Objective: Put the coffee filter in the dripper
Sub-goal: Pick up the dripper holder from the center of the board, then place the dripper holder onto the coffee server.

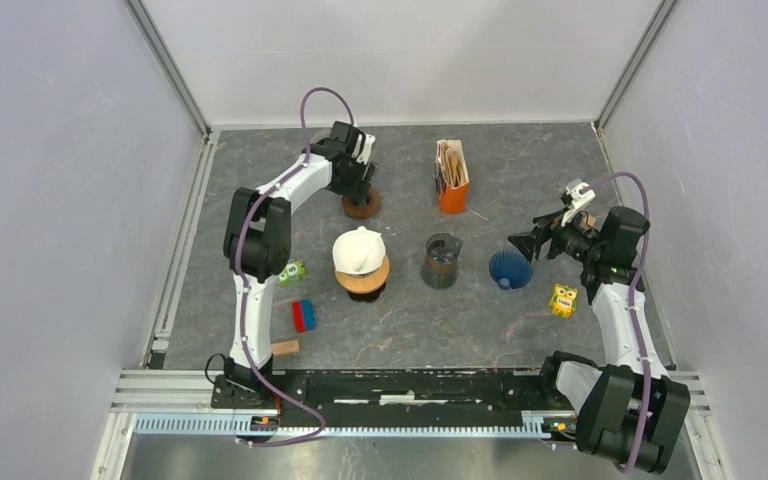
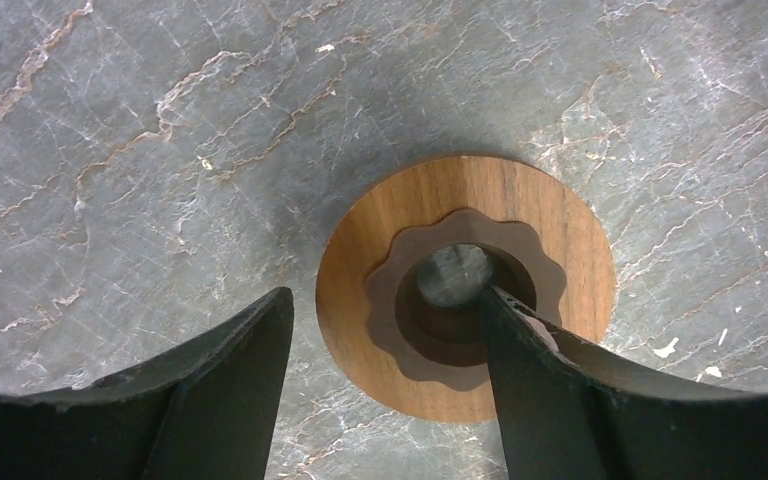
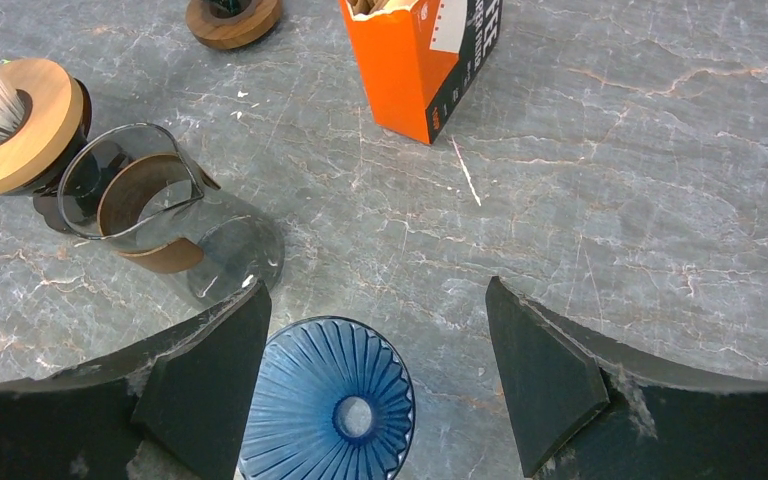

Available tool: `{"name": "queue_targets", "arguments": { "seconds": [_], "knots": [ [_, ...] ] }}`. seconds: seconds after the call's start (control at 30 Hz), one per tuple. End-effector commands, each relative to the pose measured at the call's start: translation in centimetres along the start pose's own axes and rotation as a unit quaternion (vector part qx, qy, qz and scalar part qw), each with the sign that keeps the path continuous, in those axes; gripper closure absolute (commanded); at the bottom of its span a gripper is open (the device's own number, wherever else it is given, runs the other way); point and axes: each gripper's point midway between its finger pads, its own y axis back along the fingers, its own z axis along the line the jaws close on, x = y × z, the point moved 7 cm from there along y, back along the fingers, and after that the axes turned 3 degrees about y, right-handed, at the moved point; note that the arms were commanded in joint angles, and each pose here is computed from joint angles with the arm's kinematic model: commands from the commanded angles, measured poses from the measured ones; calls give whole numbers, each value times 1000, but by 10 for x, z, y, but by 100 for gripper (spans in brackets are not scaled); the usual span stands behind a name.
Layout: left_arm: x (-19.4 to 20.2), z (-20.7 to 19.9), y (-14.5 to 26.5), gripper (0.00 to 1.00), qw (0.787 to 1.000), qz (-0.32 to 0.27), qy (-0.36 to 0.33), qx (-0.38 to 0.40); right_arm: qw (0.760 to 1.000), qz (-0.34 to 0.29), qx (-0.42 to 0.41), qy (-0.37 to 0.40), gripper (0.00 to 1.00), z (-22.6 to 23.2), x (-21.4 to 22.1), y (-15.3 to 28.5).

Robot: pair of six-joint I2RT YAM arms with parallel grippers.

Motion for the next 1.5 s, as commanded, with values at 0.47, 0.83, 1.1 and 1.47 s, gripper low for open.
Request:
{"name": "queue_targets", "arguments": {
  "seconds": [0.47,0.83,1.1,1.47],
  "knots": [
    [-5,3,-13,54,1000,-6,-21,-7,1000,10,-1,-6,14,-3,3,-1],
    [-58,0,46,88,996,-80,-10,25,1000,17,13,-8,14,-6,6,-1],
    [-100,-12,144,98,984,-167,0,68,1000,16,24,5,15,-8,3,0],
    [-75,-127,212,98,974,-114,-134,143,978,-32,-66,194,18,22,-40,20]
  ]
}}
